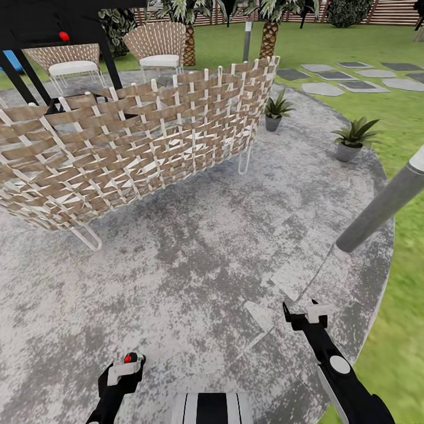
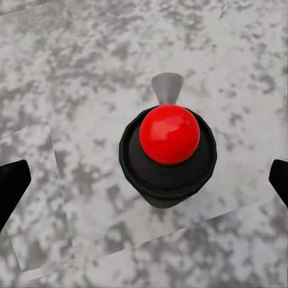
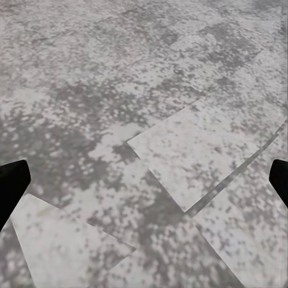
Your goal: Pick up the pesticide atomizer in the garden and spray insectifuge to fully cover both potted plants in the garden.
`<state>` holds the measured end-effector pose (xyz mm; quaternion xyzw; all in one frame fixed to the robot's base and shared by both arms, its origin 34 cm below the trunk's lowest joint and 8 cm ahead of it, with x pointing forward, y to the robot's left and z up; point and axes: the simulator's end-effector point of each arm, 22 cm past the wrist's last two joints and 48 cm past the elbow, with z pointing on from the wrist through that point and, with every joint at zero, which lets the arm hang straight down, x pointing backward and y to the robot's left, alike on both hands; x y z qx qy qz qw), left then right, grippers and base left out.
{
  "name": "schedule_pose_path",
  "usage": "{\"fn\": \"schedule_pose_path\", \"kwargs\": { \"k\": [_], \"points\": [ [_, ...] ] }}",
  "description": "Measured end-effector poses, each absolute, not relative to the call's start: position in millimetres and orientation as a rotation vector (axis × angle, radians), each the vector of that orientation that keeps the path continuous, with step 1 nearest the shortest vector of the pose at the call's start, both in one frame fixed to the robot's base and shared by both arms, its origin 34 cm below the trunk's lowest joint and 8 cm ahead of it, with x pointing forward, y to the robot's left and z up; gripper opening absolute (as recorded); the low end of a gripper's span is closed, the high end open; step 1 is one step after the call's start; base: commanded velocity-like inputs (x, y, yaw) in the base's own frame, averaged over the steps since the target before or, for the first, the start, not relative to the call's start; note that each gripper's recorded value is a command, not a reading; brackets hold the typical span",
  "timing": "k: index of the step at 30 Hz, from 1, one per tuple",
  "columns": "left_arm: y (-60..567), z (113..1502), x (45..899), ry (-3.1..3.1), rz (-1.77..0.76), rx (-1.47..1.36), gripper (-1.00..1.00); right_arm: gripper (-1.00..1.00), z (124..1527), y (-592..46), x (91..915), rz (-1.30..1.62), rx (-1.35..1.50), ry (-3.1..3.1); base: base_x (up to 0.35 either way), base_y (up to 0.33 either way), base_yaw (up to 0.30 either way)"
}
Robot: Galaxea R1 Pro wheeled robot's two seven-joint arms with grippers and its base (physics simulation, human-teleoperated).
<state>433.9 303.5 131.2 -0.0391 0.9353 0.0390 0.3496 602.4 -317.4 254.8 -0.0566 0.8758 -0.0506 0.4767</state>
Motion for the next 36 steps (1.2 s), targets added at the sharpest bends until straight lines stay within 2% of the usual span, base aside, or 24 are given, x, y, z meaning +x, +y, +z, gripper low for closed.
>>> {"fn": "schedule_pose_path", "kwargs": {
  "k": [8,16,36],
  "points": [
    [303,124,426,2.444,0.103,-0.1,1.0,1.0,244,-317,597,-0.122,-0.139,2.16,0.0,0.0,-0.008],
    [303,124,426,2.444,0.103,-0.1,1.0,1.0,244,-318,597,-0.123,-0.139,2.16,0.0,0.0,-0.138],
    [305,119,422,2.454,0.105,-0.099,1.0,1.0,237,-318,594,-0.123,-0.14,2.172,0.0,0.0,-0.004]
  ]
}}
